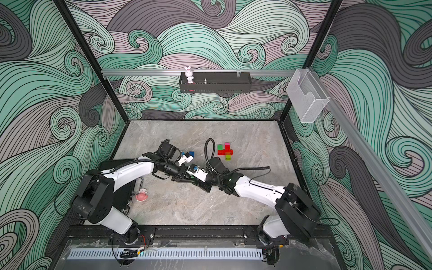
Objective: Assemble the number 4 with lego
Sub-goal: Pick up the lego brick from the center of the board, then assemble the lego brick with the lego brick.
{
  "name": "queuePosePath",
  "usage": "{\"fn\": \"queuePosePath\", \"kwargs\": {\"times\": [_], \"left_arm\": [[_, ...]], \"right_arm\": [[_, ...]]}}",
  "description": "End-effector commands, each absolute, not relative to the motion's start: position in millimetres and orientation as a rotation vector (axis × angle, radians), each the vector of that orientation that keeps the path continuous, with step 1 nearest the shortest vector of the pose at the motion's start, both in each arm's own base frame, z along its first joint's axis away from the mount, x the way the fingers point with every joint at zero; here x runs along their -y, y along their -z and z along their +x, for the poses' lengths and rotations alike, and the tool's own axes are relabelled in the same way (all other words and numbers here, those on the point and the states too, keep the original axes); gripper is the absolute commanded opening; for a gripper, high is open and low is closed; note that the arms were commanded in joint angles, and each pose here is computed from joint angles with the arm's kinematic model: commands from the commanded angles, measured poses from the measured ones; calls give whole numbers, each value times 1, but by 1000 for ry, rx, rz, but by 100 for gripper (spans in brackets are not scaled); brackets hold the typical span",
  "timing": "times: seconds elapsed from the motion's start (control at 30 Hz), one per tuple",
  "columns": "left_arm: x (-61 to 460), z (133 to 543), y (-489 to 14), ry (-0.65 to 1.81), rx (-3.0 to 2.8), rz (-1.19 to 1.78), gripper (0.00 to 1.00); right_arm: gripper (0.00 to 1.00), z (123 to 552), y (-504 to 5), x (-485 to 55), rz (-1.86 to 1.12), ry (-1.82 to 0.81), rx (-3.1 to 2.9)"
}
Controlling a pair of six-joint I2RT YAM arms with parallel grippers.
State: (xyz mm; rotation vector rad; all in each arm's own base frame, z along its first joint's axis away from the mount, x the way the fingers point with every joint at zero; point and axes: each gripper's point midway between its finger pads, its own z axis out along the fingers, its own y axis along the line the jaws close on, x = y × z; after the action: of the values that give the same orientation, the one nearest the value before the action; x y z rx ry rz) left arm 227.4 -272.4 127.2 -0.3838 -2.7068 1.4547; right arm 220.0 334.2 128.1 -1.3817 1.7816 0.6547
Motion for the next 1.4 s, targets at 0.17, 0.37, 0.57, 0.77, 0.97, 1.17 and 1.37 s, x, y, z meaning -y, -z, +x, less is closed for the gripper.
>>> {"fn": "queuePosePath", "kwargs": {"times": [0.17, 0.37, 0.57, 0.77, 0.97, 1.17, 1.37], "left_arm": [[247, 281, -139, -1058, 3202, -641, 0], [287, 306, -160, -910, 3207, -1167, 0], [335, 295, -159, -650, 2887, -1970, 0], [366, 291, -139, -557, 2635, -2199, 0], [382, 291, -115, -335, 2433, -2342, 0], [375, 309, -99, 20, 2305, -2364, 0], [379, 309, -97, 60, 2229, -2377, 0]], "right_arm": [[99, 264, -183, -253, -834, -576, -1877], [99, 317, -160, -122, 25, -343, -2300], [99, 323, -106, -84, 393, -576, -2452], [99, 326, -90, -91, 433, -645, -2508], [99, 320, -81, -91, 436, -648, -2532], [99, 317, -80, -90, 420, -646, -2551], [99, 318, -76, -92, 406, -656, -2572]]}}
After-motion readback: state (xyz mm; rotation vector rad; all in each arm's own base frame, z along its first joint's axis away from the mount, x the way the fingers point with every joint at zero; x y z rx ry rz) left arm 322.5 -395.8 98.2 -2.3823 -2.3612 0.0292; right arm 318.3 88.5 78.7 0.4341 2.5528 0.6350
